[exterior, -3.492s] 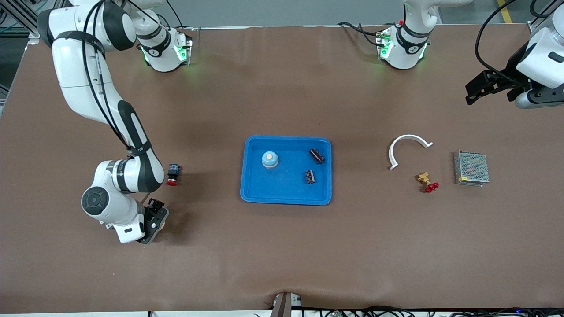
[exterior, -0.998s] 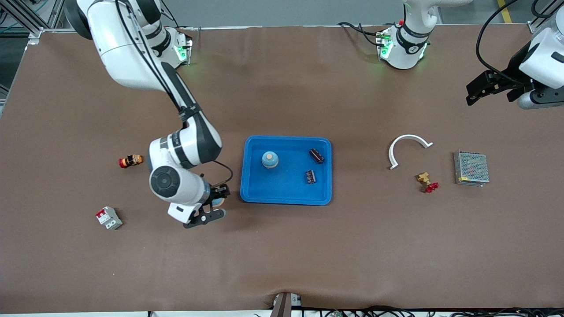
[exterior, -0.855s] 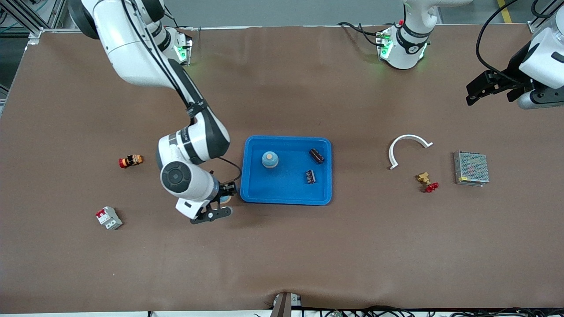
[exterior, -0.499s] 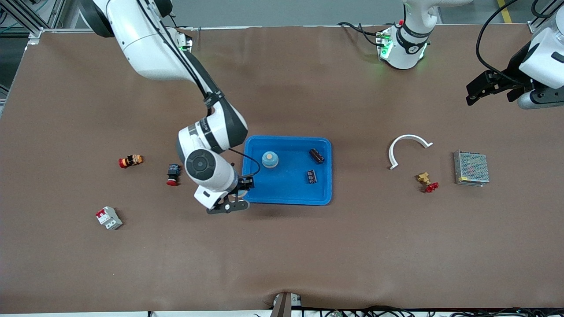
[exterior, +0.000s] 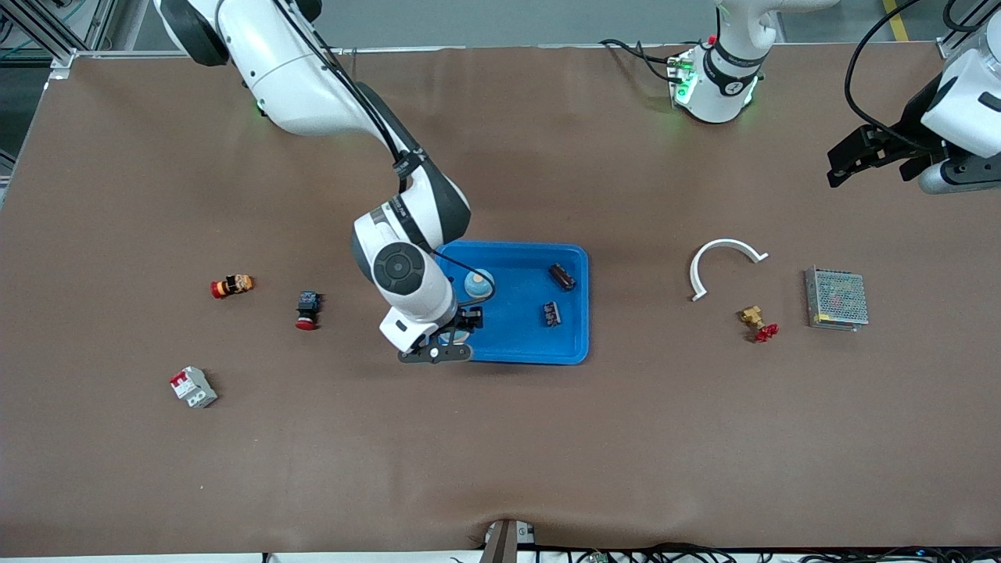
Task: Place electrolytic capacitor and blue bell in tray
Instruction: 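Carry the bell over the tray with the right gripper, then lower the bell into the tray and open the right gripper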
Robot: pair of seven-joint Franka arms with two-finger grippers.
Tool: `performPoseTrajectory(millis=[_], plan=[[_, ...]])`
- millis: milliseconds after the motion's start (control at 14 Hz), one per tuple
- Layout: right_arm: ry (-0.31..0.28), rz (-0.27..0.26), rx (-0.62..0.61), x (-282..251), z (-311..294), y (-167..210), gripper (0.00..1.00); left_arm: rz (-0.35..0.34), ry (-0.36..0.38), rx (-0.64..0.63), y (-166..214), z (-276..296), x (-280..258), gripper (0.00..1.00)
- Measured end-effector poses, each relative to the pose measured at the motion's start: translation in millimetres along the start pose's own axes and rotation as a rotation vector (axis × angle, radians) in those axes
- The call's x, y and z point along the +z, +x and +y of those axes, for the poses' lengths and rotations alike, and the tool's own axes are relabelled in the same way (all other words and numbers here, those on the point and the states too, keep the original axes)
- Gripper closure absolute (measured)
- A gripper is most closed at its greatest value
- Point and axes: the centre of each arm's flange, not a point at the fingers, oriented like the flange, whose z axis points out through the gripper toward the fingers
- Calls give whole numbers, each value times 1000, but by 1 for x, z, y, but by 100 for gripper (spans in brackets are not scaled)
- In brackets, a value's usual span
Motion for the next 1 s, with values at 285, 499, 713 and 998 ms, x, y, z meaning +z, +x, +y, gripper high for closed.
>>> performPoseTrajectory(millis=[285, 499, 713, 998], plan=[[5, 12, 16, 17, -11, -6, 31, 0, 0, 0, 0, 0, 0, 0], [5, 17, 22, 36, -20, -14, 31, 0, 0, 0, 0, 0, 0, 0], [9, 27, 24, 51, -27, -20, 31, 0, 0, 0, 0, 0, 0, 0], [8, 30, 26, 55, -25, -20, 31, -1, 0, 0, 0, 0, 1, 0]])
